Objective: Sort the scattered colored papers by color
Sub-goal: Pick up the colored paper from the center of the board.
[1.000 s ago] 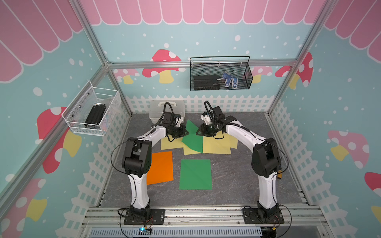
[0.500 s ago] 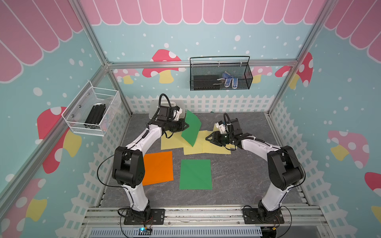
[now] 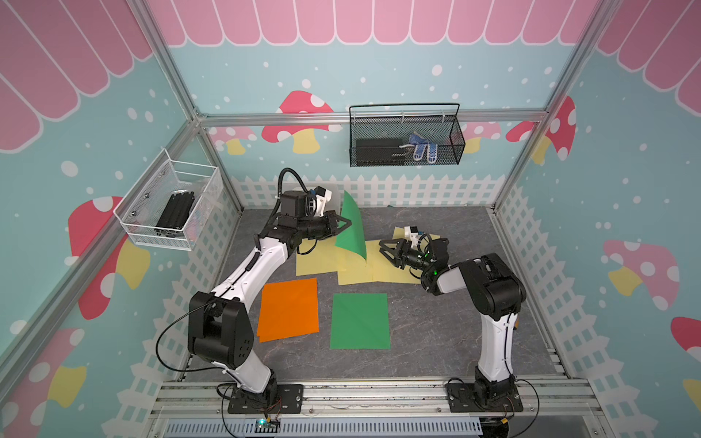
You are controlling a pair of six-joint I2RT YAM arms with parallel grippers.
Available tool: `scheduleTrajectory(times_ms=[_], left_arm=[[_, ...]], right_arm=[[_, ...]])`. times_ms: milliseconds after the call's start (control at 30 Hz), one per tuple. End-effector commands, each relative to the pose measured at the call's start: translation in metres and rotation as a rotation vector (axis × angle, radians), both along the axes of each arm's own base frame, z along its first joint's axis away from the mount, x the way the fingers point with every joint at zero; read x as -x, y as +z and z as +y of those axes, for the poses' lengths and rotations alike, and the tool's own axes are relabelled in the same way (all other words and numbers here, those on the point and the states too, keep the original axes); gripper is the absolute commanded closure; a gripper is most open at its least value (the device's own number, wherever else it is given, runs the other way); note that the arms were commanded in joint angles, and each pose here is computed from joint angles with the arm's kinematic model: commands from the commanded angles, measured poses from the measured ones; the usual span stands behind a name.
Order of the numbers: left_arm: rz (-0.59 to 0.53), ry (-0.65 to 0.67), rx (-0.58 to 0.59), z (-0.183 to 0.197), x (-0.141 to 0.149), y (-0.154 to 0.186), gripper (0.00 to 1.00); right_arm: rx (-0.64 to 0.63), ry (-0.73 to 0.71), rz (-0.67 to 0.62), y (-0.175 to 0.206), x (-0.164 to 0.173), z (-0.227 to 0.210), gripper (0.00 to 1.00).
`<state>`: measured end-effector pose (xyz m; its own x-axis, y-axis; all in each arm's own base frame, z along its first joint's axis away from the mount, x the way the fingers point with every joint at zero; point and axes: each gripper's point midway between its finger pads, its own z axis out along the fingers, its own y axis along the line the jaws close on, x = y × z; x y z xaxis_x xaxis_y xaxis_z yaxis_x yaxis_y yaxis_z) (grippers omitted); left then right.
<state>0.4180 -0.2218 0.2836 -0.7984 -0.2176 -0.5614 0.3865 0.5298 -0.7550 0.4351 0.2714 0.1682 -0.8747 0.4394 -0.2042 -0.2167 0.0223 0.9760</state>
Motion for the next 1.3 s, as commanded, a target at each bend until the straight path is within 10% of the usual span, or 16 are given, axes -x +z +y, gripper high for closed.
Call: scheduleTrajectory(times_ms=[0, 933, 1267], left_arm=[[-0.039, -0.028, 0.088, -0.004, 0.01, 0.025, 1.0], [-0.241, -0.065, 0.288, -0.003, 0.028, 0.13, 1.0], [-0.214, -0.06, 0.279, -0.002, 0.032, 0.118, 1.0]], right_arm=[[-0.102, 0.014, -0.144, 0.052, 0.0, -0.001, 0.46], [-0.212, 0.073, -0.173, 0.105, -0.009, 0.026, 0.42], [-0.233, 0.104, -0.247, 0.136, 0.0, 0.034, 0.46]])
